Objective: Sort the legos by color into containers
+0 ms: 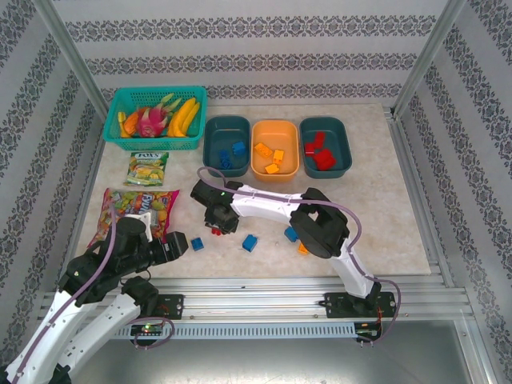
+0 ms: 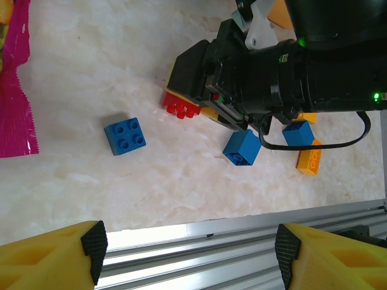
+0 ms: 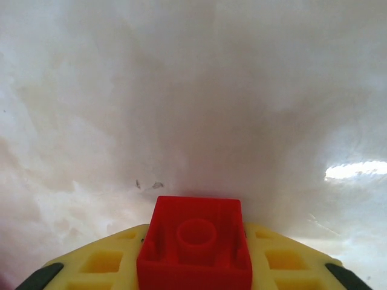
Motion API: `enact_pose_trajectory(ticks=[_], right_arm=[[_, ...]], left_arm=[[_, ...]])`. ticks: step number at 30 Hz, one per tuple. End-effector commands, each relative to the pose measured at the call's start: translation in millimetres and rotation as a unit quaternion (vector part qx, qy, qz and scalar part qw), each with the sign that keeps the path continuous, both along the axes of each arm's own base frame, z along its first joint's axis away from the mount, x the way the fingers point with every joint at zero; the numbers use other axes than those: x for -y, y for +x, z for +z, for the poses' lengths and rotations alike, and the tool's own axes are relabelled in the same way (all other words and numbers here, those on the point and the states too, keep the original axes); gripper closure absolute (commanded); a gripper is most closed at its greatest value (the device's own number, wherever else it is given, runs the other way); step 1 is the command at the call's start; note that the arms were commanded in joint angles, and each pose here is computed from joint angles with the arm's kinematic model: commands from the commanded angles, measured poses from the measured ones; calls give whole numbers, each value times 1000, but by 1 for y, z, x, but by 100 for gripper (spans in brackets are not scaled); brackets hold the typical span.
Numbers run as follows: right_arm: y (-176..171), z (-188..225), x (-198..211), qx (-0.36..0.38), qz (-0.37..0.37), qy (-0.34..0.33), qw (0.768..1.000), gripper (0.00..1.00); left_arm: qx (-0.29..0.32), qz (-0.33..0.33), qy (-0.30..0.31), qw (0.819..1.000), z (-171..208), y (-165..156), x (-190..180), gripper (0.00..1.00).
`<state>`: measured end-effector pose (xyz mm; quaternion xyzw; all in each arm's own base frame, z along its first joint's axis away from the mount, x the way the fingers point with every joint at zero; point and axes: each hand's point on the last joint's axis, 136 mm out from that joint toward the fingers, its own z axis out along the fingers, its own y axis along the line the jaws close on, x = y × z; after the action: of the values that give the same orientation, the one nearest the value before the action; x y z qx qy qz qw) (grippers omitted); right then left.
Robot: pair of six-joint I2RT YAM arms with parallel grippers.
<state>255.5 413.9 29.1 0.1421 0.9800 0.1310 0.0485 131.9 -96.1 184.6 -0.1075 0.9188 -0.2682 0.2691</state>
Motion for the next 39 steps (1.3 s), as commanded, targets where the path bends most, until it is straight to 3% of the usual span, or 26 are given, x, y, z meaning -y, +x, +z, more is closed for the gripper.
enact_pose_trajectory(ticks=[1, 5, 9, 14, 19, 28, 39], right_arm=[[22, 47, 21, 75, 15, -26, 997, 81], [57, 102, 80, 152, 18, -65, 986, 84], [86, 128, 160, 182, -7, -98, 978, 85], [120, 131, 253, 159, -55, -121, 978, 84], [159, 110, 315, 119, -101, -108, 982, 85], [219, 86, 364, 91, -137, -116, 980, 85], [263, 64, 401, 75, -153, -133, 976, 85]], left_arm=[[3, -4, -25, 1000, 9, 10, 12, 24], [15, -18, -58, 998, 25, 42, 40, 24], [26, -36, -71, 996, 39, 84, 70, 24], [29, -55, -83, 995, 45, 135, 111, 24], [40, -90, -91, 991, 59, 183, 163, 23], [53, -141, -113, 982, 71, 258, 251, 23], [38, -170, -135, 976, 57, 330, 321, 22]])
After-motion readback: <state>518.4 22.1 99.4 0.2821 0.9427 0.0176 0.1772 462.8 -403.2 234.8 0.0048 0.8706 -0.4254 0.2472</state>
